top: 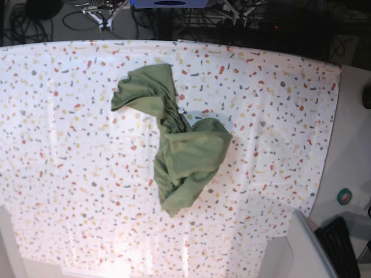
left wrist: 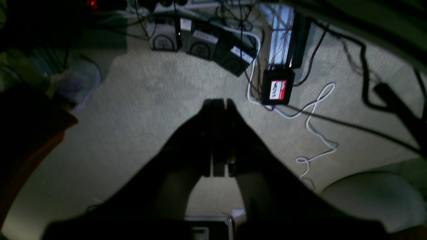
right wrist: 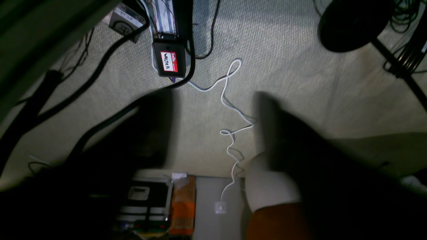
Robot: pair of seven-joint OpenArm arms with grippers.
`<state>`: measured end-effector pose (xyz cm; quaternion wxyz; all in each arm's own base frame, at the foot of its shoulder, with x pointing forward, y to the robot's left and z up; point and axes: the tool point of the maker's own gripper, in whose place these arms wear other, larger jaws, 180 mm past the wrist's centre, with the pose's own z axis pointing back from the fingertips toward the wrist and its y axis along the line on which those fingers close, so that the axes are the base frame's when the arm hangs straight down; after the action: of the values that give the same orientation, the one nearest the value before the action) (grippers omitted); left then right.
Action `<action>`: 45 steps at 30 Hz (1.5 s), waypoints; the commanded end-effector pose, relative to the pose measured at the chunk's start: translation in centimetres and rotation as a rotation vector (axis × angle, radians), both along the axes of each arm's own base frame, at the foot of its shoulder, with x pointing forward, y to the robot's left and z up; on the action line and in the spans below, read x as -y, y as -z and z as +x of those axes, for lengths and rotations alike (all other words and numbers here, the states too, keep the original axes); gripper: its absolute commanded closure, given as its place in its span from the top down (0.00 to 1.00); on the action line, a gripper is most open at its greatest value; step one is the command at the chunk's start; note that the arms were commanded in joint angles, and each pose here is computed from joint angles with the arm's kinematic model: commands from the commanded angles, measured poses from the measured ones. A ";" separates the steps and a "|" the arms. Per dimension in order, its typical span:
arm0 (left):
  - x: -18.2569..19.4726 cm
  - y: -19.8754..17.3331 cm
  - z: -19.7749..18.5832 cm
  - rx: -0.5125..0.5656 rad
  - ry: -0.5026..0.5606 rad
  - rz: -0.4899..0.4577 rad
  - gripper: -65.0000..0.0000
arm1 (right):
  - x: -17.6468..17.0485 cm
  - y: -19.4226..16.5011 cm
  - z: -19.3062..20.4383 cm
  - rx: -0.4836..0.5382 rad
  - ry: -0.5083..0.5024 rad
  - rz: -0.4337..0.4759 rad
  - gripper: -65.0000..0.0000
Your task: Layout the t-shirt on the table in an organized manner, then fold the t-shirt properly
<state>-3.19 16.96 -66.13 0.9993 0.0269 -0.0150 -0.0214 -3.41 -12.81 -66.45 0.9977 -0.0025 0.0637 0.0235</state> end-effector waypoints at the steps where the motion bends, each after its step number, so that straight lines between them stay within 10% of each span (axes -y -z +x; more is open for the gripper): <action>1: -0.3 0.0 0.2 0.006 0.000 0.007 0.01 | 0.1 0.0 -0.4 0.006 0.000 -0.005 0.80; 4: -0.2 0.0 0.1 0.001 0.002 0.005 0.01 | 0.3 -0.1 -0.3 0.049 -0.001 -0.007 0.79; 10: -0.2 0.0 -0.4 -0.005 0.004 0.006 0.01 | 0.3 -0.2 -1.8 0.035 0.003 -0.007 0.06; 13: -0.3 -0.1 -0.6 -0.006 0.000 0.007 0.04 | 0.4 -0.3 -2.2 0.030 0.002 -0.008 0.00; 20: -0.1 -0.1 -1.3 -0.018 0.009 0.004 0.66 | 1.1 -0.3 -2.1 0.036 -0.003 -0.019 0.00; 24: -0.1 -0.1 -1.3 -0.018 0.010 0.004 0.54 | 1.1 -0.3 -2.1 0.036 -0.007 -0.018 0.00; 30: -0.2 -0.1 -1.8 -0.024 0.011 0.005 0.00 | 1.2 -0.4 -3.0 0.024 -0.009 -0.019 0.00; 45: -0.7 -0.9 -4.9 0.044 0.033 0.004 0.00 | 1.3 -0.7 -4.6 0.013 -0.009 -0.021 0.00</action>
<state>-6.50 17.10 -65.40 0.9977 0.0244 -0.0526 -0.0340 -6.83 -13.81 -65.92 0.9985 -0.0099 0.0470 0.0279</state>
